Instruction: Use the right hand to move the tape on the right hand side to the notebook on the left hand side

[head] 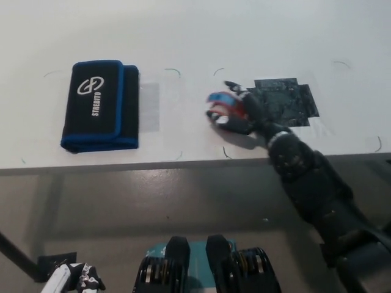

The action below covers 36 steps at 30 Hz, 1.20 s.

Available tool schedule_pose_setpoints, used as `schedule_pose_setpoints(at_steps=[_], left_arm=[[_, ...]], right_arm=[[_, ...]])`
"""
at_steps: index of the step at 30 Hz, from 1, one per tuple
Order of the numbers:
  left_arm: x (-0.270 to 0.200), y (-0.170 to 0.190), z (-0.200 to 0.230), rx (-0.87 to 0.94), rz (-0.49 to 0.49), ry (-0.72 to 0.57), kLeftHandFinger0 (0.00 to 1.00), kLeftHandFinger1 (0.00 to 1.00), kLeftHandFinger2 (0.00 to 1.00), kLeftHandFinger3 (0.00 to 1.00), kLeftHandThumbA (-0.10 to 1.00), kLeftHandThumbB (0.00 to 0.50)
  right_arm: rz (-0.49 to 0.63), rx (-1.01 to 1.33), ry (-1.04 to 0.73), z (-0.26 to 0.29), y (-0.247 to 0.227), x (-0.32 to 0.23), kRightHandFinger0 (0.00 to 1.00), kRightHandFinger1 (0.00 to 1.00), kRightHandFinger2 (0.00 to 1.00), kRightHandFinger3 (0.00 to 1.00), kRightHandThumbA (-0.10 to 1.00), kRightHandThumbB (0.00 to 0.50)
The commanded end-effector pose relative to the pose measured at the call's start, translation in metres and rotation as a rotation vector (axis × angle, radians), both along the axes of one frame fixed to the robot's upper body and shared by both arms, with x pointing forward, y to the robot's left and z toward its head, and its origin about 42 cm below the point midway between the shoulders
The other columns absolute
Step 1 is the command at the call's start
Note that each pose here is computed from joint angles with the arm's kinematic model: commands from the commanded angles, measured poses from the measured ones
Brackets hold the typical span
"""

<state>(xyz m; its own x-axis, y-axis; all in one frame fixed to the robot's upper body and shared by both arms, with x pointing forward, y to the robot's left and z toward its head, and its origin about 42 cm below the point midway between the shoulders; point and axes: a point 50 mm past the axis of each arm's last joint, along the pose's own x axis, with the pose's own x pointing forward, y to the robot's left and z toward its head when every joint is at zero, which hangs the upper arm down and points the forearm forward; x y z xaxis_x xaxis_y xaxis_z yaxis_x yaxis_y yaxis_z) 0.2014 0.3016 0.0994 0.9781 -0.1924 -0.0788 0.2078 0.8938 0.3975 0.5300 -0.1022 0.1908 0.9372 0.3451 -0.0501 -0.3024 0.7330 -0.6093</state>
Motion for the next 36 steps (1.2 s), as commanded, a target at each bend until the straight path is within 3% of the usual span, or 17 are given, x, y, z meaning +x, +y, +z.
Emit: schedule_pose_setpoints(at_steps=[1,20,36], left_arm=[[-0.002,0.004,0.011,0.014,-0.017,-0.042,0.25,0.20,0.23,0.39,0.22,0.021],[0.002,0.002,0.020,0.021,-0.036,-0.057,0.27,0.20,0.24,0.40,0.19,0.015],[0.003,0.003,0.025,0.023,-0.042,-0.057,0.29,0.22,0.25,0.41,0.18,0.007]], right_arm=[[0.059,0.016,-0.136,0.045,0.027,0.013,1.00,1.00,1.00,1.00,0.77,0.500],[0.163,0.042,-0.119,0.045,0.086,-0.001,1.00,1.00,1.00,1.00,0.84,0.500],[0.172,0.045,-0.121,0.038,0.083,-0.002,1.00,1.00,1.00,1.00,0.84,0.495]])
